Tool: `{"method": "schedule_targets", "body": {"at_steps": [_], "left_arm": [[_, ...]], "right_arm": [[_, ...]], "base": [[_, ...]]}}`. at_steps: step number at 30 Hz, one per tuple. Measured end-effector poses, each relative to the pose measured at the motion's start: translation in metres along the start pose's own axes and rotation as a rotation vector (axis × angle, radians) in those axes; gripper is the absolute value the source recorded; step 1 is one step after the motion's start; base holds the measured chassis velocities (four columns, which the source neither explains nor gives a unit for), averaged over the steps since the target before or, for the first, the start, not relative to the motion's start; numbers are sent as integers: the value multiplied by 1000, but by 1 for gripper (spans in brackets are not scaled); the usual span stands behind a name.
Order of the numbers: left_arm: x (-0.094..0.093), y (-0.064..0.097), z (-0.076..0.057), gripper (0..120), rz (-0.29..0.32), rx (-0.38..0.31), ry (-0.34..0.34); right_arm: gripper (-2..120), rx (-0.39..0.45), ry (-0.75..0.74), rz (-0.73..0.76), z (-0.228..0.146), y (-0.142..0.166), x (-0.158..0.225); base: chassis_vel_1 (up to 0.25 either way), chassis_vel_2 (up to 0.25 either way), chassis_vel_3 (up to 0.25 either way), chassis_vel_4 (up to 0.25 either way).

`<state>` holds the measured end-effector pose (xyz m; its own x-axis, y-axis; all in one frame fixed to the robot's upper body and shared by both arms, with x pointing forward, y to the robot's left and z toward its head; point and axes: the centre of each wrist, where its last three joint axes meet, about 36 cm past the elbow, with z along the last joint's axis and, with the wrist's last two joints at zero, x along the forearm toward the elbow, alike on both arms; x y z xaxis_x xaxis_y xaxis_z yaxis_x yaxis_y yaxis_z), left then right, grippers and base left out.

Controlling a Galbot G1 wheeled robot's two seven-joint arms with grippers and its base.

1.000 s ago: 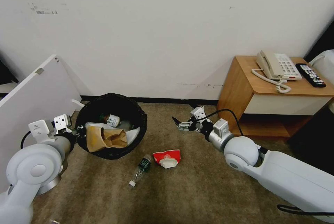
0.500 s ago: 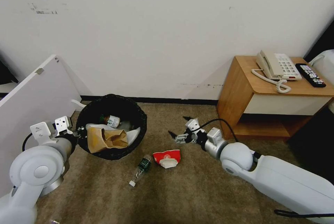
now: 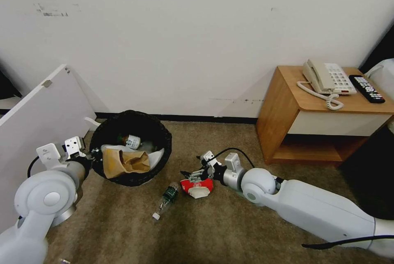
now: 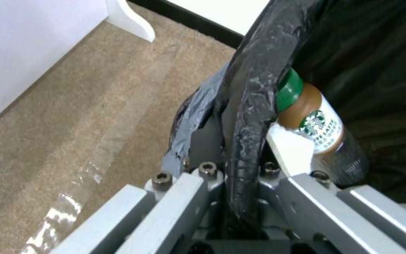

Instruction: Pick up the trash bin and place the garbage on the floor into it.

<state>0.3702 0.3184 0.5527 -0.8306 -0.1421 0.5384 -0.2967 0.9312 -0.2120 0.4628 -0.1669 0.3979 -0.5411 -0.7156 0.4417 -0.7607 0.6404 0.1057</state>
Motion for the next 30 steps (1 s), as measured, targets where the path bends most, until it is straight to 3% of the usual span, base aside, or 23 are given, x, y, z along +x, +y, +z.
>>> {"method": "schedule_targets", "body": {"at_steps": [16,23,30], "left_arm": [[-13,5,-6,1,24,-4,-7],[-19,6,-7,1,29,-9,-10],[-24,8,-5,1,20,-10,-10]], "right_arm": [[100,-164,176,-100,-6,-17,-17],[100,-173,210,-95,0,-29,-15],[100,-117,281,-123,-6,-54,-17]], "base": [[0,0,0,0],[0,0,0,0],[0,0,0,0]]}}
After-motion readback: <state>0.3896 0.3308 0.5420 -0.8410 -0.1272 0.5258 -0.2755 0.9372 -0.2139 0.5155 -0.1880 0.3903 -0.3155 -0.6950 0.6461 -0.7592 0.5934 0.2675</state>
